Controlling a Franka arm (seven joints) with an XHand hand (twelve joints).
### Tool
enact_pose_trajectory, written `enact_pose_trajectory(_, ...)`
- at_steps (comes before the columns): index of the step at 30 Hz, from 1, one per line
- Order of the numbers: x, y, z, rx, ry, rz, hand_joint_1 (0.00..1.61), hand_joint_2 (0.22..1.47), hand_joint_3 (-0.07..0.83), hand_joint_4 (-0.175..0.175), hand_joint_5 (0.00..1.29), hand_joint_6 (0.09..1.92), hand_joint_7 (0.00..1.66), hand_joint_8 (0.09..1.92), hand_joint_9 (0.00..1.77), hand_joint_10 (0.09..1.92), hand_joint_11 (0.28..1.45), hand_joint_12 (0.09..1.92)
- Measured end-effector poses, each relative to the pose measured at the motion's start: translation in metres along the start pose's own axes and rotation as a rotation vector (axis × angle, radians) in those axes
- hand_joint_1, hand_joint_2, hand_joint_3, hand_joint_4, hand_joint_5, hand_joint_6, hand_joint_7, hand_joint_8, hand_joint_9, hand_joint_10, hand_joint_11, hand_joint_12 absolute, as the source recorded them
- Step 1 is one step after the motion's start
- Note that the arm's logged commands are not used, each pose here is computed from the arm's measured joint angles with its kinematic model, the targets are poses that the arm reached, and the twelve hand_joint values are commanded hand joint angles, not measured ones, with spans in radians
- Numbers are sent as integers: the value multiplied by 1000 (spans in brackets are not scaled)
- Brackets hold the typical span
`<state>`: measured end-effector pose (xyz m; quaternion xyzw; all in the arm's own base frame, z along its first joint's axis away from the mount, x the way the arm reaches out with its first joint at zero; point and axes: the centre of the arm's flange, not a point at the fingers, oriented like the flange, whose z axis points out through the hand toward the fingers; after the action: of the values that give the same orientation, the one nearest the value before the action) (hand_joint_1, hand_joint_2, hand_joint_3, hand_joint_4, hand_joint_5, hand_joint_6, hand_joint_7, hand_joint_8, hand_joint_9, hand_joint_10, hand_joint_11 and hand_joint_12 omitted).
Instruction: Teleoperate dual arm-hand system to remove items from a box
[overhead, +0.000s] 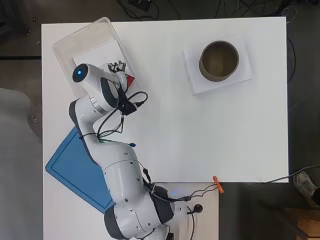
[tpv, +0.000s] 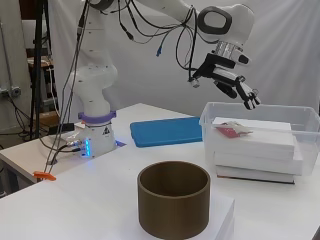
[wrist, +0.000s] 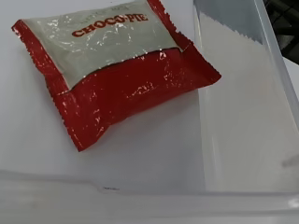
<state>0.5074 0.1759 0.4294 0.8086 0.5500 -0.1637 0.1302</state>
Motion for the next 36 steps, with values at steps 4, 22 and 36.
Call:
enact_pose_trajectory(4,-26,3,7,43,67,0,10,1083,4,0,410,87,705,87,765,87,667,87)
enact_pose_trajectory(22,-22,16,50,34,46,-207,112,1099,-3,-2,494,87,751,87,811,87,691,87)
enact_pose_trajectory(36,23,-16,72,38,-262,-98,916,1001,620,84,620,1664,898,1574,1173,1571,938,1548)
